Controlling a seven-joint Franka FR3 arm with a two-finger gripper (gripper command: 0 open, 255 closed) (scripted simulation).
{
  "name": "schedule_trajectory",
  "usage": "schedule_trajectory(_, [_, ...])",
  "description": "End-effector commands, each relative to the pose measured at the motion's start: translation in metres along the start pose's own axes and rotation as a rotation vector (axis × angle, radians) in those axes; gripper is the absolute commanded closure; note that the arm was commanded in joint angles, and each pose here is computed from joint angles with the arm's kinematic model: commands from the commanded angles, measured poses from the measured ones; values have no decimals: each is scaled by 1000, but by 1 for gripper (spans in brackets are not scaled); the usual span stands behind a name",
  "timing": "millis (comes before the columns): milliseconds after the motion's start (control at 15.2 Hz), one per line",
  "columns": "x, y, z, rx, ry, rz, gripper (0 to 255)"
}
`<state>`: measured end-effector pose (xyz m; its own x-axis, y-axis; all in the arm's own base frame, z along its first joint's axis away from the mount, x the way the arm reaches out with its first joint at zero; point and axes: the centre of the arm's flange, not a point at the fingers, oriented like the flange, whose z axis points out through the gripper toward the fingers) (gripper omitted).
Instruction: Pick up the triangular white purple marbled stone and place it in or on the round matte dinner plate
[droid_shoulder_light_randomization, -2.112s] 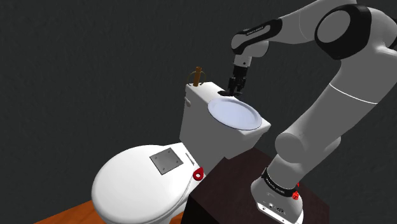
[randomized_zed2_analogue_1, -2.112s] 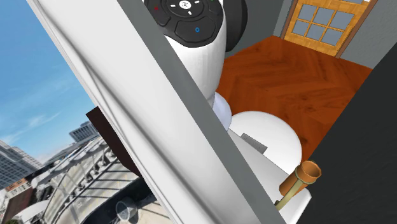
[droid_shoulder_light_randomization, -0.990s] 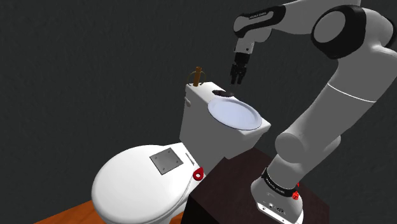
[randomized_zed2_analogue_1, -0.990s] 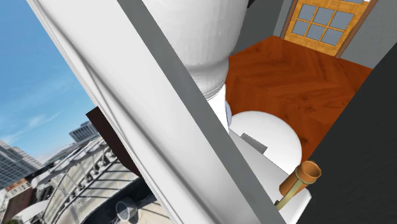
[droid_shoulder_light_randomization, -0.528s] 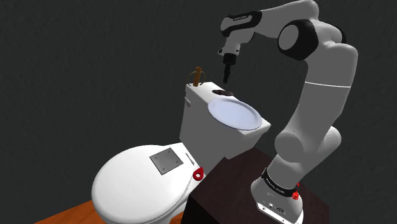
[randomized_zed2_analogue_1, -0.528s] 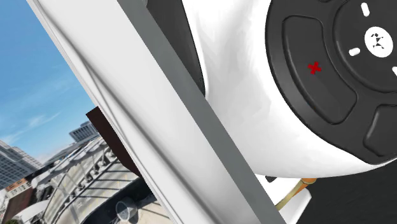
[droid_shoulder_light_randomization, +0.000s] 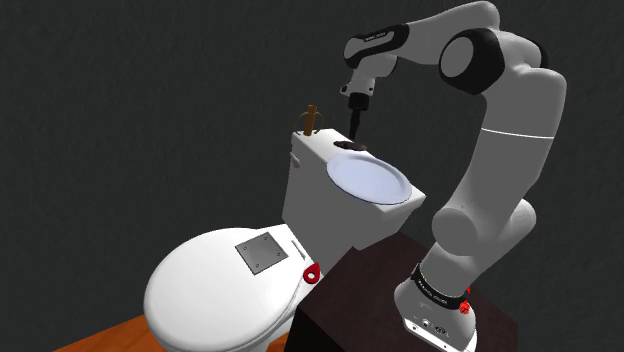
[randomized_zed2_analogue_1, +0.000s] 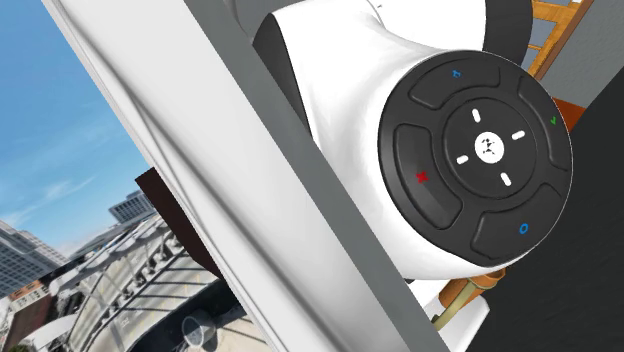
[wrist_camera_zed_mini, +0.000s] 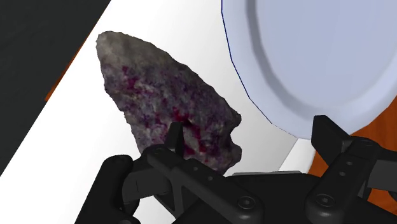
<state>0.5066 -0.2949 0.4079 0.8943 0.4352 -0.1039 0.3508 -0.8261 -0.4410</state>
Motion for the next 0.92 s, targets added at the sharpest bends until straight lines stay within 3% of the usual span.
schedule_trajectory(0, [0,0,1,0,0,0,0])
schedule_trajectory(264, [0,0,1,0,0,0,0])
schedule_trajectory(330, [0,0,1,0,0,0,255])
schedule_trajectory(858, [0,0,1,0,0,0,255])
